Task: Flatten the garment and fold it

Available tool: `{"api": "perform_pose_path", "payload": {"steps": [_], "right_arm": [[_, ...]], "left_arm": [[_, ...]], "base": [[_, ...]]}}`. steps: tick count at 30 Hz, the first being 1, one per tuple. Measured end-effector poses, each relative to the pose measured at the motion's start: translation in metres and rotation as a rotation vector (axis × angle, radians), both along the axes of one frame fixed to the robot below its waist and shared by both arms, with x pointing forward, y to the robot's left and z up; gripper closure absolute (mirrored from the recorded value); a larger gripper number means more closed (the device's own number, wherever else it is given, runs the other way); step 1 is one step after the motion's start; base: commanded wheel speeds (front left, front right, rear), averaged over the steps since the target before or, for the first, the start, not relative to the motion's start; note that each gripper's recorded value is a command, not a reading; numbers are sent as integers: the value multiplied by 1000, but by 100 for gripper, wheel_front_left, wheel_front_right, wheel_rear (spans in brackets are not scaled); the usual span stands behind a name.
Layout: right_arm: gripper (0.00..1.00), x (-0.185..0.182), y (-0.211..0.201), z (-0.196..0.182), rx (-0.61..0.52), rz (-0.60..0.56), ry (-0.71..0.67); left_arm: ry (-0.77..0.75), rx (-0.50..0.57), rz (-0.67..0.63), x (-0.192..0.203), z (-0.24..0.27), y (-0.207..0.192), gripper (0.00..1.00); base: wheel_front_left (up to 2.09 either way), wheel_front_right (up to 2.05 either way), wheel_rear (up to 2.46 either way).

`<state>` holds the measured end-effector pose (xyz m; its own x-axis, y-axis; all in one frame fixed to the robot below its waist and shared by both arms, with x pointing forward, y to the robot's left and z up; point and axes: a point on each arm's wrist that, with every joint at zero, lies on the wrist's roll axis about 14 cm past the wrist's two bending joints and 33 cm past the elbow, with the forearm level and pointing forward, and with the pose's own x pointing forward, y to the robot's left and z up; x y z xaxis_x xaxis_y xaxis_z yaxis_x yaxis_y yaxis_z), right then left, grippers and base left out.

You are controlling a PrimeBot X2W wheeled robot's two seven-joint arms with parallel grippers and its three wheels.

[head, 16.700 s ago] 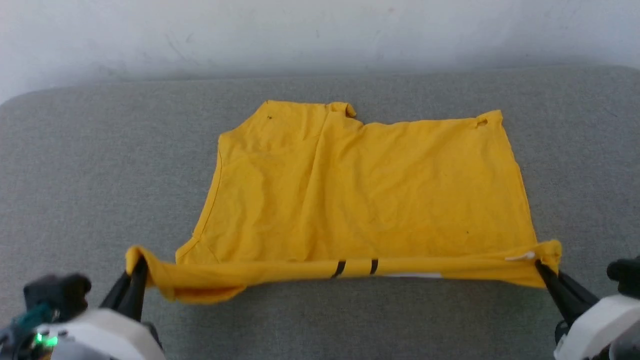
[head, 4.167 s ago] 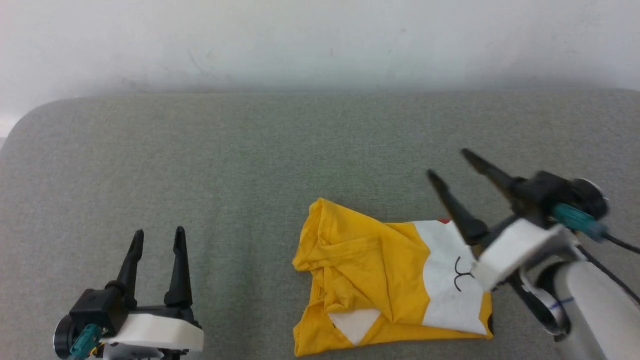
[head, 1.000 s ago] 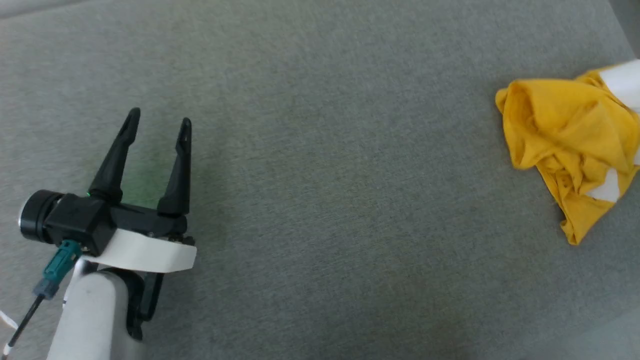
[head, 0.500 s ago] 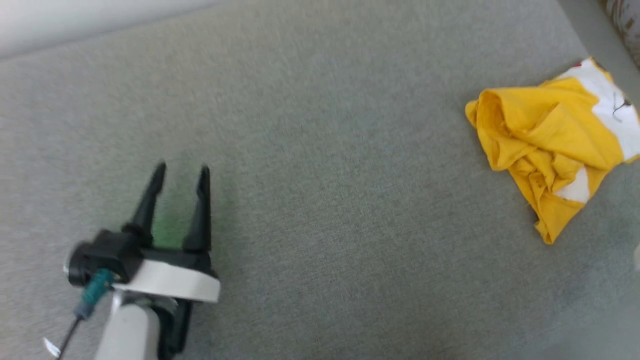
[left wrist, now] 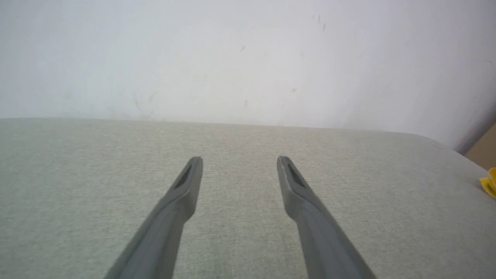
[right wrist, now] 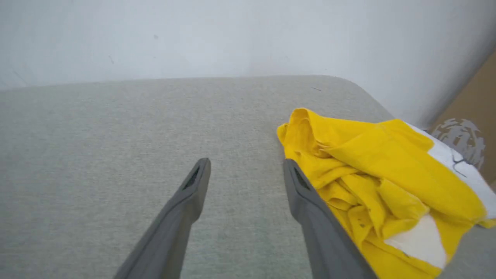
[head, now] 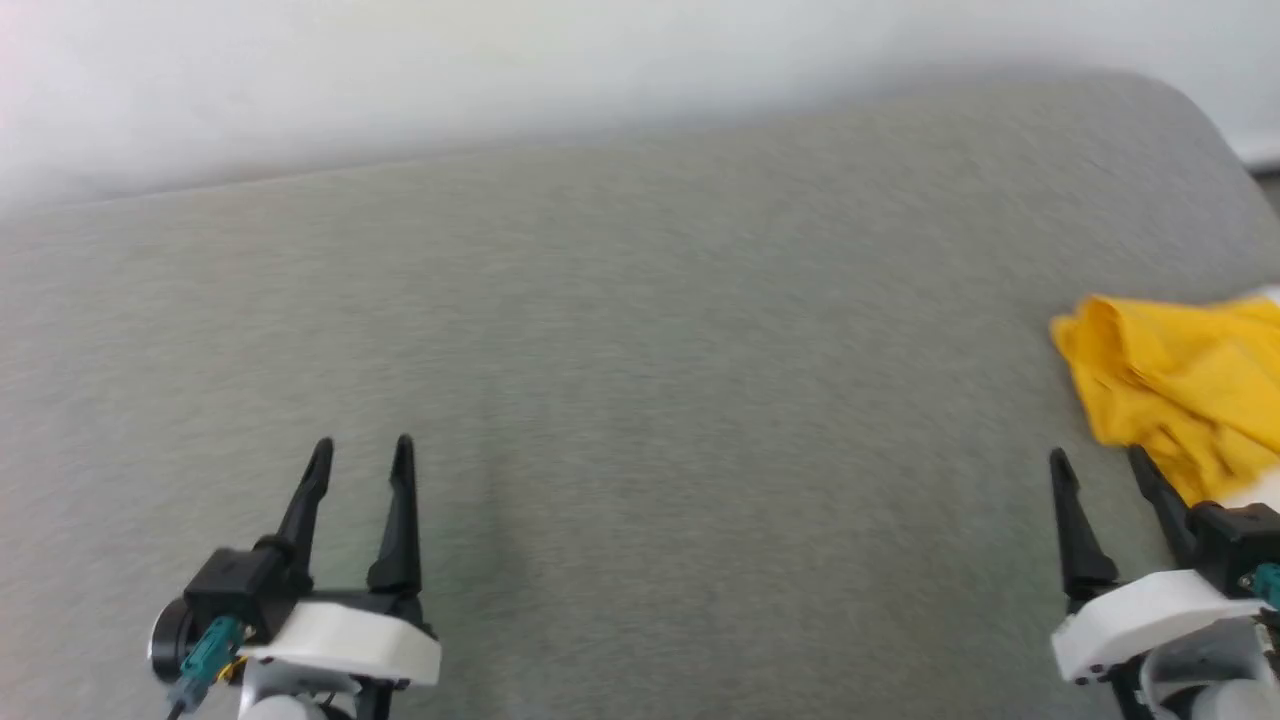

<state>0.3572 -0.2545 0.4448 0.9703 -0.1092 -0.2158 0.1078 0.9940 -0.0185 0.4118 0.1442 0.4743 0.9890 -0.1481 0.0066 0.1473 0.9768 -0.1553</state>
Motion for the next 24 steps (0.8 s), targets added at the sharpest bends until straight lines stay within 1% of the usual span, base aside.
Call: {"api": "perform_pose_path", "payload": {"steps": [6,10,13,16,20,24], "right_arm": [[0,25,60,31,63,145,-139],[0,30,82,54,67,206,-218],[0,22,89,66,57,227,-256],[0,12,93,71,57,242,-267],[0,1,99,74,60,259,-267],[0,-2,100,73,68,257,-263]], "left_arm": [[-12,34,148,-31,10,52,0],[-30,53,211,-48,18,76,0],[-49,50,228,-58,25,82,0],[-58,43,241,-67,27,85,0],[-46,49,242,-78,23,84,0],[-29,52,230,-80,18,78,0]], "base": [[0,0,0],[0,0,0],[0,0,0],[0,0,0],[0,0,0],[0,0,0]]}}
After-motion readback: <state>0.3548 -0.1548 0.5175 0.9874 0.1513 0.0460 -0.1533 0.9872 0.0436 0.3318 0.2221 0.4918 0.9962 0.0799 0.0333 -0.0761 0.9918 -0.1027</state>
